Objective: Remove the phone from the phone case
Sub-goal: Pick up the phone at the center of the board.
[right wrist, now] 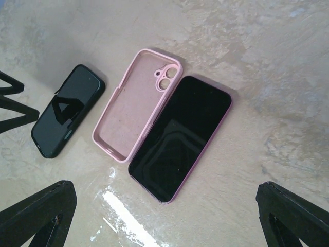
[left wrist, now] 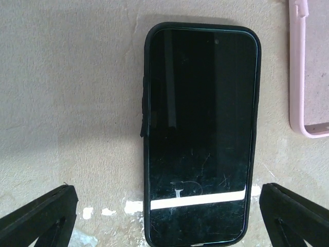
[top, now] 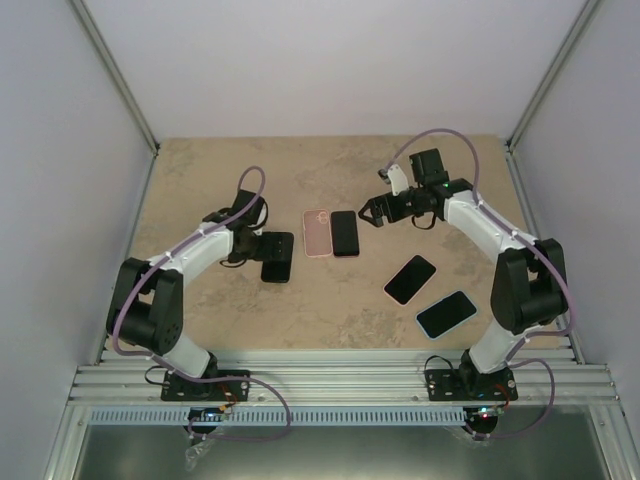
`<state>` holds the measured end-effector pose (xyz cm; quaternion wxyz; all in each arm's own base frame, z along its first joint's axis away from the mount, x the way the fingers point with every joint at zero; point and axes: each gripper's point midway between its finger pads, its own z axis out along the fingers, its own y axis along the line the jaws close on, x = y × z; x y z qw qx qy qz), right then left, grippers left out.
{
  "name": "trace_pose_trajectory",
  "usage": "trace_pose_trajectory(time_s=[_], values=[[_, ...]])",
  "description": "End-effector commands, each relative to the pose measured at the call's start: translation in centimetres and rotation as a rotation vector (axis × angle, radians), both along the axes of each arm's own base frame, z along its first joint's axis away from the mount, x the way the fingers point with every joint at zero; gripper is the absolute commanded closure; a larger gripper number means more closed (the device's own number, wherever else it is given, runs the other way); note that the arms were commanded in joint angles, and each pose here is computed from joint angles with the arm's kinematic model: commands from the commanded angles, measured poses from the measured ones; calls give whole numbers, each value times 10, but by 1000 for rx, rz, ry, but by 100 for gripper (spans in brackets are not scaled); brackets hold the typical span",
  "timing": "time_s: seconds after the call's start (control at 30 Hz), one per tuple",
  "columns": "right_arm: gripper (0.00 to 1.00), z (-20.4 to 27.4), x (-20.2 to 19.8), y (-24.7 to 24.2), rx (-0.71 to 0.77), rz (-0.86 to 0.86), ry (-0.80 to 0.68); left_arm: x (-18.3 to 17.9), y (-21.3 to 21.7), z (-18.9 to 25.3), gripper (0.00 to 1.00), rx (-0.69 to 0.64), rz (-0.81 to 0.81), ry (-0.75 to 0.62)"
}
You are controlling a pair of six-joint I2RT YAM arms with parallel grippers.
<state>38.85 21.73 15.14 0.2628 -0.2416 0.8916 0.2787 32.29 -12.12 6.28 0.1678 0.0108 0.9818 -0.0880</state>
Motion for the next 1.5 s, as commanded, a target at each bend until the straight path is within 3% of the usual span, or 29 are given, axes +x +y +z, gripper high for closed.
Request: trace_pose_trajectory(time_s=[0.0,0.5,0.73,1.0,1.1,1.3,1.47], values=[[2,18,6,-7,-9,-34,-54,-1,-2,3,1,13,10,-17],[2,6,21,0,-7,-41,-13,2,-34,-27,1,19,-62,23],[2,2,25,5,3,-35,1,6,-21,-49,1,122,-33,61],[2,44,52,10,20,-44,-127,10,-2,-70,8,257,-2,90],[2,58,62,11,26,-59,-170,7,9,-80,17,313,4,115],[2,77,63,19,87,-49,-194,3,11,-88,40,232,18,174],[2,96,54,25,144,-41,-235,18,17,-66,53,215,52,93]])
